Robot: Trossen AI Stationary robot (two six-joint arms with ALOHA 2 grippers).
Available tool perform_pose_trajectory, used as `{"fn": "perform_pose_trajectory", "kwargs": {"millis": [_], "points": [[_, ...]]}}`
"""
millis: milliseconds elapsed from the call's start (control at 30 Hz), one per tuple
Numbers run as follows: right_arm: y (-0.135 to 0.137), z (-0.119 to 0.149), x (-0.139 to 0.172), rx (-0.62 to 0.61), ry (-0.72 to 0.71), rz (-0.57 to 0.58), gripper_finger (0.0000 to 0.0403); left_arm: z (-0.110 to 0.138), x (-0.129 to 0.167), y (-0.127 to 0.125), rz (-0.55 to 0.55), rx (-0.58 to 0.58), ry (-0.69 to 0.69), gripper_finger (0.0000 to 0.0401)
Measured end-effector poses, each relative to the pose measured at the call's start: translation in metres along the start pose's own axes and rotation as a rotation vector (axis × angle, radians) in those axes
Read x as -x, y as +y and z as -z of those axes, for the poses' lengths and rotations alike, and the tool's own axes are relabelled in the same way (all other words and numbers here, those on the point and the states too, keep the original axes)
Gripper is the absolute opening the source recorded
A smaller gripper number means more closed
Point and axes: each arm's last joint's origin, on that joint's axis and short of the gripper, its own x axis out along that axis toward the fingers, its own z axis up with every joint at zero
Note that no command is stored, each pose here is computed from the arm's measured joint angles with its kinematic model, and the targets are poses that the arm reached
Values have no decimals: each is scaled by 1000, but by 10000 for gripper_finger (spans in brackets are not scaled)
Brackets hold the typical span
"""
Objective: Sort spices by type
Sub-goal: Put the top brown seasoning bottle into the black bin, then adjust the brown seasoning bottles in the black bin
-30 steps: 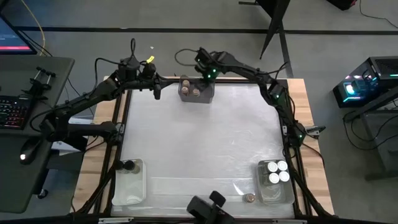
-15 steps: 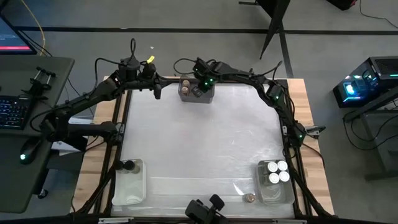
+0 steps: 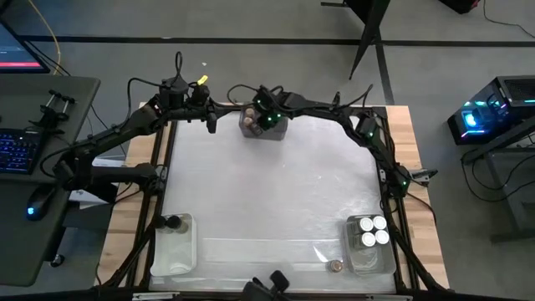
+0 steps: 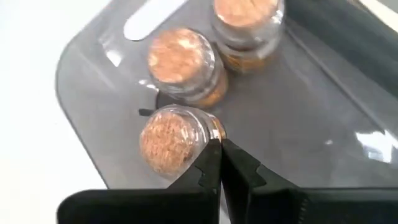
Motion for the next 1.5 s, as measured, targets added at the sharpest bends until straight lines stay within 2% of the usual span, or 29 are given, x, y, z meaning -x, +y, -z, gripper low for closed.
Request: {"fn": "perform_pose_trajectory", "kwargs": {"millis": [167, 400, 567, 800, 933, 1100, 1500], "points": [[8, -4, 2, 2, -54, 11, 0, 0, 0, 0, 0, 0, 0, 0], [-9, -28, 28, 2, -94, 59, 0, 0, 0, 0, 0, -1, 0, 0], [-15, -37, 37, -37, -112, -10, 0, 0, 0, 0, 1, -1, 0, 0], [-9, -33, 10, -131, -122, -75, 0, 0, 0, 0, 1, 0, 1, 0], [1, -27, -6, -154, -129, -61, 0, 0, 0, 0, 1, 2, 5, 0], [2, -28, -7, -165, -165, -8, 0, 2, 0, -1, 4, 4, 18, 0], [14, -25, -13, -156, -175, -38, 0, 2, 0, -1, 3, 6, 21, 0]]}}
